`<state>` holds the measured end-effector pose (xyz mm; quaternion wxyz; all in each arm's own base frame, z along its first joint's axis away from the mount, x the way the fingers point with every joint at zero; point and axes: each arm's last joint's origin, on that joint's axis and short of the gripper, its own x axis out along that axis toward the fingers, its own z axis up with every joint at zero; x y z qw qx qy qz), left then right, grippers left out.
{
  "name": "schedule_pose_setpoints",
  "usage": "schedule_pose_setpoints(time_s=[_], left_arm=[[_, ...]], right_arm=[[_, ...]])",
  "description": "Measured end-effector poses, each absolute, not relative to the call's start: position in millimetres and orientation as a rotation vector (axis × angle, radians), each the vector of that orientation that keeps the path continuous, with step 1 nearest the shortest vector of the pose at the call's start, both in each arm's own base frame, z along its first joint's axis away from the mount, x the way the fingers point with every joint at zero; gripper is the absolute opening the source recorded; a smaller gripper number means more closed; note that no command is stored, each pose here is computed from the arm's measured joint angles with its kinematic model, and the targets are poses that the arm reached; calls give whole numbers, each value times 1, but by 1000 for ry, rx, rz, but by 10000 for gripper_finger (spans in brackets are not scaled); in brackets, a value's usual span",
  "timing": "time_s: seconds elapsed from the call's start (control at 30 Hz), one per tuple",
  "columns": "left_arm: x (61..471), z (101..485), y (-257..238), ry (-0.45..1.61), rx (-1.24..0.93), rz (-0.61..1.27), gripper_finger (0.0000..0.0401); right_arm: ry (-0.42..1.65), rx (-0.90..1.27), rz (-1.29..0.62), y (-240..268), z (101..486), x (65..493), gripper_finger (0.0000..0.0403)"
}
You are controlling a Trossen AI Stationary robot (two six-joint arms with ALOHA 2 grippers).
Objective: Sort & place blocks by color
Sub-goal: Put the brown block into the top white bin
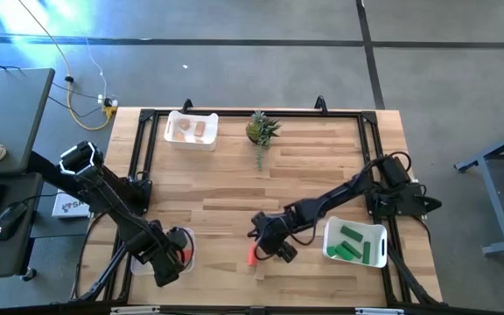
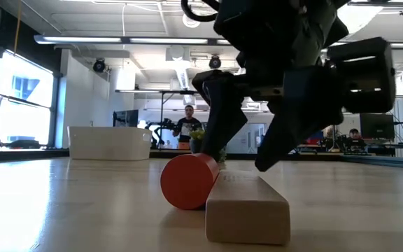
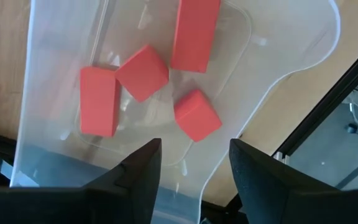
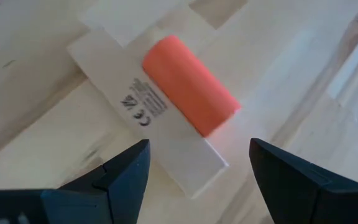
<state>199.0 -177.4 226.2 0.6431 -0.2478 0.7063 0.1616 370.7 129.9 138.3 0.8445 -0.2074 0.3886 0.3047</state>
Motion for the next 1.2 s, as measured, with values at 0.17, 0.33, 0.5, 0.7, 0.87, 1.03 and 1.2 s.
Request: schedule_pose_setpoints(time_s=[0.17, 0.33, 0.5, 0.7, 0.87, 1.03, 1.2], left_arm=[[199, 226, -177, 1608, -558, 363, 174], [199, 226, -177, 1608, -558, 363, 174], [199, 226, -177, 1608, -556, 365, 174], [199, 226, -176, 1587, -544, 374, 174], [200, 226, -176, 1561, -530, 387, 174], [200, 226, -176, 1560, -536, 393, 174], [200, 226, -176, 1560, -537, 393, 174]], right_arm=[[828, -416, 645, 121, 137, 373, 261], [832, -399, 686, 118, 132, 374, 261], [838, -410, 732, 121, 128, 373, 261], [828, -407, 754, 123, 128, 373, 261], [847, -401, 758, 124, 119, 373, 261], [893, -405, 727, 127, 118, 370, 261], [901, -425, 719, 132, 119, 368, 261]])
